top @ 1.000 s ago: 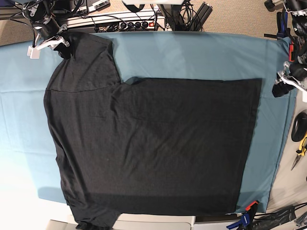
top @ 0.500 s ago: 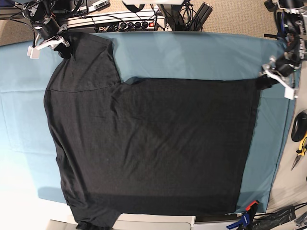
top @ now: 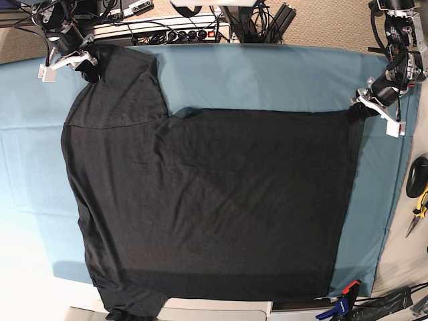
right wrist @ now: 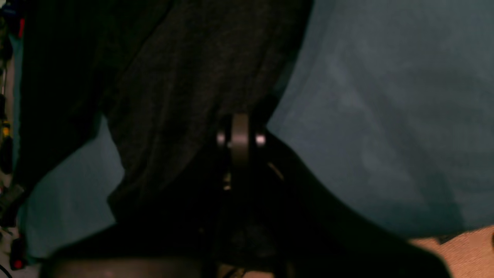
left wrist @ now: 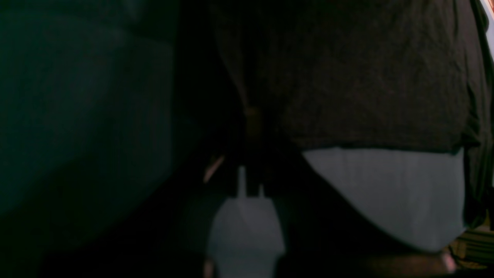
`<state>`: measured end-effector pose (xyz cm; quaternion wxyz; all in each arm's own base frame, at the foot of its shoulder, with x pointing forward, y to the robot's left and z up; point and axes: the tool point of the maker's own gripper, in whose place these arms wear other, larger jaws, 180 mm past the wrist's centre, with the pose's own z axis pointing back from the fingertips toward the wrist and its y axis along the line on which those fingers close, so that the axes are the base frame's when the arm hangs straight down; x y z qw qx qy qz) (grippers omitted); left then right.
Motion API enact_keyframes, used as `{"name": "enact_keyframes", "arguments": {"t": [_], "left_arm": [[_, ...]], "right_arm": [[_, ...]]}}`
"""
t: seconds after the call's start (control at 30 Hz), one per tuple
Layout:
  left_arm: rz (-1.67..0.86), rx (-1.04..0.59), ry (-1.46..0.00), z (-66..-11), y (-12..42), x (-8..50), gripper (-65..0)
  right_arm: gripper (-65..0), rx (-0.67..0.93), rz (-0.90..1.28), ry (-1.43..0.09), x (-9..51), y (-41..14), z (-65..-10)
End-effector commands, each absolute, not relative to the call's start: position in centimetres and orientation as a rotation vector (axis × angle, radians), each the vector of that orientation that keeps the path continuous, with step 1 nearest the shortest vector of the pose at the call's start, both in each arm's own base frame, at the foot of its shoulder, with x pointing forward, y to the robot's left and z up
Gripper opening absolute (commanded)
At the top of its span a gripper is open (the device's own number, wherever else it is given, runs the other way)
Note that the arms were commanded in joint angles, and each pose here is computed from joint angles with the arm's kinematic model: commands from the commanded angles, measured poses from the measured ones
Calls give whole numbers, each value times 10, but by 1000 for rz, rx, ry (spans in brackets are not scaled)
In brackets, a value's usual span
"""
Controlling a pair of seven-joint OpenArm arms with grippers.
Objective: Fold the T-shirt properly
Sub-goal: 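Move the left gripper to the other shoulder corner and grasp it, then lift both shoulder corners and pull the shirt toward the robot base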
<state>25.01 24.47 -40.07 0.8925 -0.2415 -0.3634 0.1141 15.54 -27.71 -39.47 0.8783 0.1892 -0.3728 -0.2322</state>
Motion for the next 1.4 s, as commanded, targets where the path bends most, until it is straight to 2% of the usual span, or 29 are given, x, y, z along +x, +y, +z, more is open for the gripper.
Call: {"name": "enact_keyframes", "arguments": {"t": [0.0, 0.23, 0.67, 1.17, 1.37], "left_arm": [[212, -481, -761, -396, 251, 251, -650], [178, -477, -736, -394, 243, 228, -650], [136, -412, -766, -348, 252, 174, -650], [216, -532, -628, -366, 220, 104, -650], [220, -530, -588, -368, 221, 84, -650]], "right_arm": [[-650, 375, -452, -726, 147, -277, -399], [-650, 329, -370, -691, 127, -273, -383], [-650, 15, -196, -666, 75, -323, -304], [-650, 14, -227, -512, 27, -328, -303], [-650, 23, -238, -462, 14, -325, -307]]}}
